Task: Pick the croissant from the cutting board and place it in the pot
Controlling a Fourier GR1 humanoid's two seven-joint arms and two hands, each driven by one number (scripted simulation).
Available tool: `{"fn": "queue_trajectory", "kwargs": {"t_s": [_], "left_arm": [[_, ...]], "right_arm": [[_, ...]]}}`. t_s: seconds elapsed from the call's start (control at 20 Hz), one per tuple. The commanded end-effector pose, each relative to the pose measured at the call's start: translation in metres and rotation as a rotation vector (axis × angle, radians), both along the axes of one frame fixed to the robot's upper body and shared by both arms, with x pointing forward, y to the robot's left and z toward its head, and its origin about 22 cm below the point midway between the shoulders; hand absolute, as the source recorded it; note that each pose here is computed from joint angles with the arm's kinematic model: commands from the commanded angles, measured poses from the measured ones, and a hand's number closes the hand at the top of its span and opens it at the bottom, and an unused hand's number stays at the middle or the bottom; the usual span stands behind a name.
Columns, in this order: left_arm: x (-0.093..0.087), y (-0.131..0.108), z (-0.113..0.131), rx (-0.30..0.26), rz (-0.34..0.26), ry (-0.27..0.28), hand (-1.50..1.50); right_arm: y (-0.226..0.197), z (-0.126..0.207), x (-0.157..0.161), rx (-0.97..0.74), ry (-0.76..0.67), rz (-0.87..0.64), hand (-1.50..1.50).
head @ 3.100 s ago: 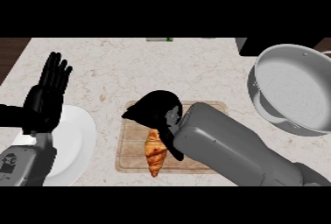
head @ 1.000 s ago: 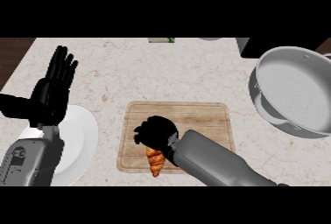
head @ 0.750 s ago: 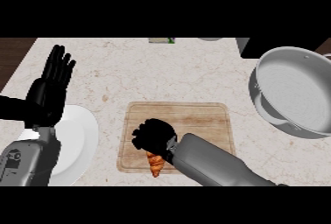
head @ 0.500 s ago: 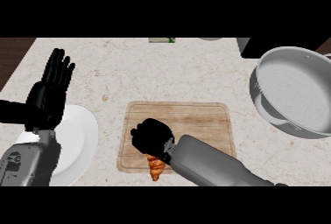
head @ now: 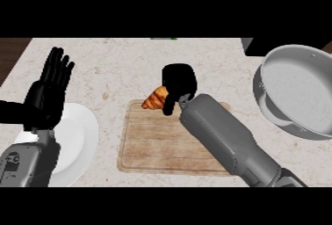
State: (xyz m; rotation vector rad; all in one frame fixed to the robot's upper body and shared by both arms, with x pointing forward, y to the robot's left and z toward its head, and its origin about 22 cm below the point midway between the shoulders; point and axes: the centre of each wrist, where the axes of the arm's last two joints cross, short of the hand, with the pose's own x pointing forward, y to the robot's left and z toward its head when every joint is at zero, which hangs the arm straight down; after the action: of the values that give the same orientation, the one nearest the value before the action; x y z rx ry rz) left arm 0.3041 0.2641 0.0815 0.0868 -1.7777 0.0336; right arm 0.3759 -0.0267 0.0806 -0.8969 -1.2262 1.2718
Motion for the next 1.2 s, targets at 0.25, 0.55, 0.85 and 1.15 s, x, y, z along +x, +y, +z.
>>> {"fn": "queue_trajectory", "kwargs": {"t_s": [0.25,0.55,0.85,1.15], "left_arm": [[0.008,-0.018,0.006,0.002,-0.026,-0.002,0.0],[0.012,-0.009,0.005,0.007,-0.008,0.001,0.0],[0.001,0.008,-0.01,0.016,0.016,0.018,0.0],[-0.004,0.003,-0.003,0.0,0.055,0.03,0.0]], "right_arm": [[0.003,0.069,0.044,0.041,-0.41,-0.651,1.5],[-0.006,0.099,0.059,0.019,-0.681,-0.816,1.5],[-0.034,0.106,0.069,-0.013,-0.783,-0.944,1.5],[-0.099,0.099,0.074,-0.067,-0.691,-1.023,1.5]]}}
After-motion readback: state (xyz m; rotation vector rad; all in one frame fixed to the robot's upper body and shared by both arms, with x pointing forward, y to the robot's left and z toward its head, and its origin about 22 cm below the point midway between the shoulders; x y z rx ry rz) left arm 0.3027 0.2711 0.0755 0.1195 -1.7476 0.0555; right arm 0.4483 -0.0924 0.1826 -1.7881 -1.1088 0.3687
